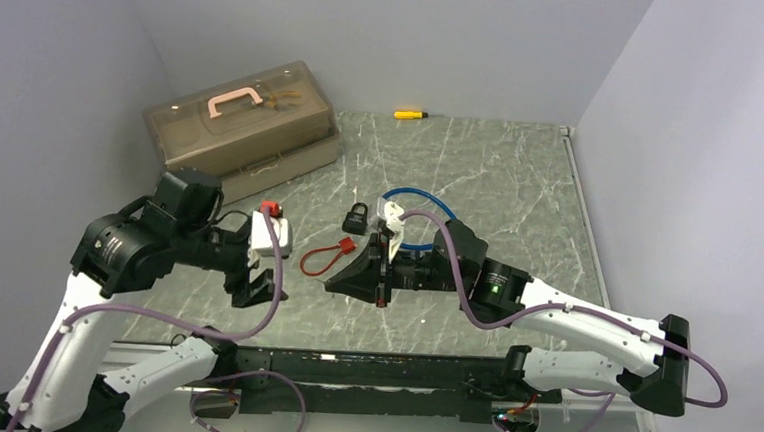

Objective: Unlock with the key
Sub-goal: Pick up the key from the center of the board.

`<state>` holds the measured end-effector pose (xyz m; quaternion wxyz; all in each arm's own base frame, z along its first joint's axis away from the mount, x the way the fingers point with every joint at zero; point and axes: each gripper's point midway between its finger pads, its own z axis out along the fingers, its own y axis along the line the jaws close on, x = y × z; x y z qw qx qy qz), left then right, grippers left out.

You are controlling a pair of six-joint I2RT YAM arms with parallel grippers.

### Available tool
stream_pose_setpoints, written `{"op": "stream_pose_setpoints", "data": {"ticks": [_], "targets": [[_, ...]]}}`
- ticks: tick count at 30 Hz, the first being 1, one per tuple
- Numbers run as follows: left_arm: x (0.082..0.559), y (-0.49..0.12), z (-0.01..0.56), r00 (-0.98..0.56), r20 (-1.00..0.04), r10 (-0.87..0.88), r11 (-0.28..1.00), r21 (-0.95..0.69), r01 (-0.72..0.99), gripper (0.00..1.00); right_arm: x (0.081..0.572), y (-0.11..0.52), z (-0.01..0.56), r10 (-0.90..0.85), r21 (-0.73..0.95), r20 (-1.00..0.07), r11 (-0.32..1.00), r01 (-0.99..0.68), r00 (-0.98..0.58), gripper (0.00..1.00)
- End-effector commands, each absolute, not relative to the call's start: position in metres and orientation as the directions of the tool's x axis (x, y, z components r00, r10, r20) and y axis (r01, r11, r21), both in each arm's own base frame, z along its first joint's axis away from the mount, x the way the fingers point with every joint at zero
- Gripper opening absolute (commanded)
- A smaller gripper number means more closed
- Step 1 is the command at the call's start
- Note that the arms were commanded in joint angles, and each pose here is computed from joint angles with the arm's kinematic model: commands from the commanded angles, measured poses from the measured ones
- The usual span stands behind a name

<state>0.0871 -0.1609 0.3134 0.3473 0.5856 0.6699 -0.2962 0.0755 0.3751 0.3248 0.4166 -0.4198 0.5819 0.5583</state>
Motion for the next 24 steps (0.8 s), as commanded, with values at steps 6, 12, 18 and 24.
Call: {"op": "stream_pose_setpoints", "data": {"ticks": [6, 12, 18, 24], "targets": [[0.086, -0.186, 0.347, -0.016, -0.963, 0.267, -0.02, -0.022, 1.0, 0.79, 0.061, 0.364, 0.381, 0.081, 0.279, -0.955, -0.085, -0.956, -0.286, 0.0], [0.066, -0.178, 0.362, 0.105, -0.967, 0.232, -0.02, 0.103, 0.994, 0.98, 0.058, 0.367, 0.4, 0.075, 0.264, -0.959, -0.108, -0.958, -0.273, 0.0], [0.059, -0.182, 0.37, 0.065, -0.983, 0.175, -0.032, 0.06, 0.998, 0.99, 0.054, 0.375, 0.41, 0.056, 0.253, -0.963, -0.152, -0.956, -0.264, 0.0], [0.055, -0.184, 0.386, 0.153, -0.982, 0.109, -0.025, 0.151, 0.988, 0.99, 0.044, 0.378, 0.421, 0.06, 0.239, -0.964, -0.229, -0.944, -0.259, 0.0]]}}
